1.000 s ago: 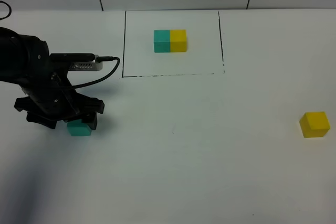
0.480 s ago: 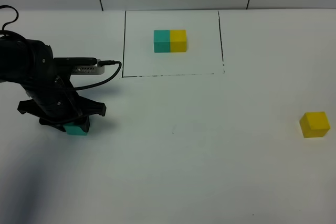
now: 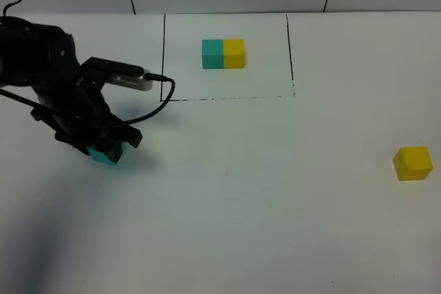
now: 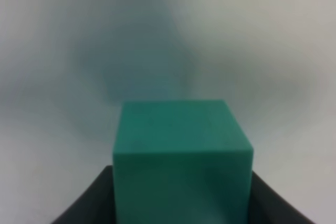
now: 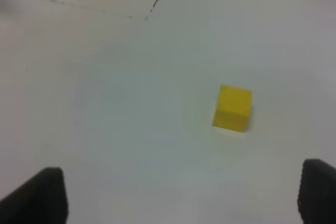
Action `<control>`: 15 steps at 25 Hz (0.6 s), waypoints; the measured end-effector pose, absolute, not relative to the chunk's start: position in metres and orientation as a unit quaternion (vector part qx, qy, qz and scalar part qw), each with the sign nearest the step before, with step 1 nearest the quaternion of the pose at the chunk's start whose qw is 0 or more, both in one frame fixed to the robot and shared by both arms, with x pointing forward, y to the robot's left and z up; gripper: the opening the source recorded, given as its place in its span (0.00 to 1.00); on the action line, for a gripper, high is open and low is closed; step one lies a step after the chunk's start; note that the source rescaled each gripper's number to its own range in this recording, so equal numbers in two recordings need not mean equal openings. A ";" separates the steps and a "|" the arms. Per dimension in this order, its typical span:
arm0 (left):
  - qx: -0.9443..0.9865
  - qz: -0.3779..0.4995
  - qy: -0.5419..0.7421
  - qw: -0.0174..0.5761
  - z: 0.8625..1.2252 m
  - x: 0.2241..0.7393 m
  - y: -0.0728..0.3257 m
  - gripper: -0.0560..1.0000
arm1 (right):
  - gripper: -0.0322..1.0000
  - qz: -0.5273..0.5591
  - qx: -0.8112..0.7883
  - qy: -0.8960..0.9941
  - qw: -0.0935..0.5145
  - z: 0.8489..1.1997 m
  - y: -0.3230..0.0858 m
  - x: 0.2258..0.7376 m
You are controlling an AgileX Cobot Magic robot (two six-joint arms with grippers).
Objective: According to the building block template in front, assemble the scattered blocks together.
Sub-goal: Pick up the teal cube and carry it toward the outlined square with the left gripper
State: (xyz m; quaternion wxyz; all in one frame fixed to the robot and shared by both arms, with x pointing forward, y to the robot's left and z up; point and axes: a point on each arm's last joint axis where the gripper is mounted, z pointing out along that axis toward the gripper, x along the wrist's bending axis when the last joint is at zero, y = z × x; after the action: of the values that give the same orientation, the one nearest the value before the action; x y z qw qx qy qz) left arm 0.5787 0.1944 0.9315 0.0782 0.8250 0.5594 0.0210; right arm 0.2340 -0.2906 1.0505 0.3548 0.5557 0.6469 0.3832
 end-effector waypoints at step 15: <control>0.953 0.033 0.290 0.076 0.958 0.597 0.087 0.06 | 0.79 0.383 0.556 0.647 0.355 1.050 -0.291 0.234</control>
State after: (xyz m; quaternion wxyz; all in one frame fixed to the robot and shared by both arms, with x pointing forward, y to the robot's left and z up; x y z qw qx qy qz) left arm 0.5972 0.0874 0.9583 0.0762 0.9533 0.2903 0.0329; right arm 0.2340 -0.2906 1.0505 0.3548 0.5557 0.6469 0.3832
